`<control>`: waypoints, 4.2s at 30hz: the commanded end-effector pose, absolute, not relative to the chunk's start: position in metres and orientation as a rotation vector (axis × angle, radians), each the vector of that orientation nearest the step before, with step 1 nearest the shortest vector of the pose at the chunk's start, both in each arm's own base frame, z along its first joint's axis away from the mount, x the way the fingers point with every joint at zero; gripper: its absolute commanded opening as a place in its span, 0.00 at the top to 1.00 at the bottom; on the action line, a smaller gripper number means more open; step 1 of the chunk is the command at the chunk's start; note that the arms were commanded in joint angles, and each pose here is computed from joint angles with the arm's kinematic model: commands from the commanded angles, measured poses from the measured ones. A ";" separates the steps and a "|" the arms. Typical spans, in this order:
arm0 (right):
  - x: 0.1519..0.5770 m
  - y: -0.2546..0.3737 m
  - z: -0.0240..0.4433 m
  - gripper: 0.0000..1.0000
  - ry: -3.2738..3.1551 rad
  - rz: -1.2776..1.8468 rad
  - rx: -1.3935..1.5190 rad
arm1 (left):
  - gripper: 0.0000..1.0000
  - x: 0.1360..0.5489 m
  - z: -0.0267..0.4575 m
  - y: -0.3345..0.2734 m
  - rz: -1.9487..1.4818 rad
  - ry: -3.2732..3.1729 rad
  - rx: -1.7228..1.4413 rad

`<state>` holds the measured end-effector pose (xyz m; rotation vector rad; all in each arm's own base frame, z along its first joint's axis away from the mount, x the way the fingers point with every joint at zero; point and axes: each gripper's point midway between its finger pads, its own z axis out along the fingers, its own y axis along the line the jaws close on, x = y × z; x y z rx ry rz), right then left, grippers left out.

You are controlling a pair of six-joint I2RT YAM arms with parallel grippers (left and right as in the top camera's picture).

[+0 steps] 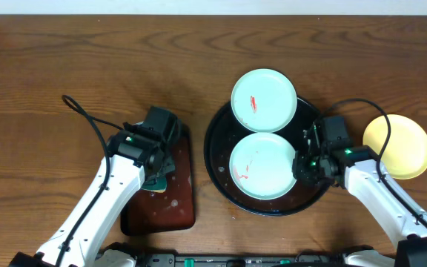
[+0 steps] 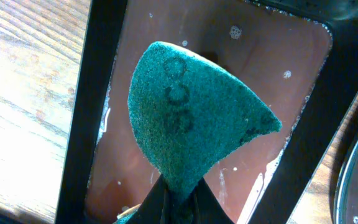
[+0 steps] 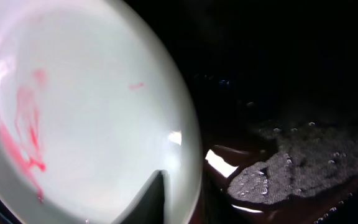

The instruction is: Clean dirty plates on tray and stack at the side

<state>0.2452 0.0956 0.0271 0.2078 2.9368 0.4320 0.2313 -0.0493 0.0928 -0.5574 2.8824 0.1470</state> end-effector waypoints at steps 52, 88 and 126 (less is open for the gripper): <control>0.251 0.081 -0.009 0.99 3.053 0.093 -0.010 | 0.92 0.235 0.030 -0.285 -0.732 2.957 0.068; 0.249 0.078 -0.010 0.99 3.062 0.072 -0.029 | 0.92 0.237 -0.030 -0.327 -0.708 3.208 -0.019; 0.251 0.080 -0.010 0.99 3.050 0.079 -0.092 | 0.92 0.217 -0.036 -0.334 -0.639 3.223 0.119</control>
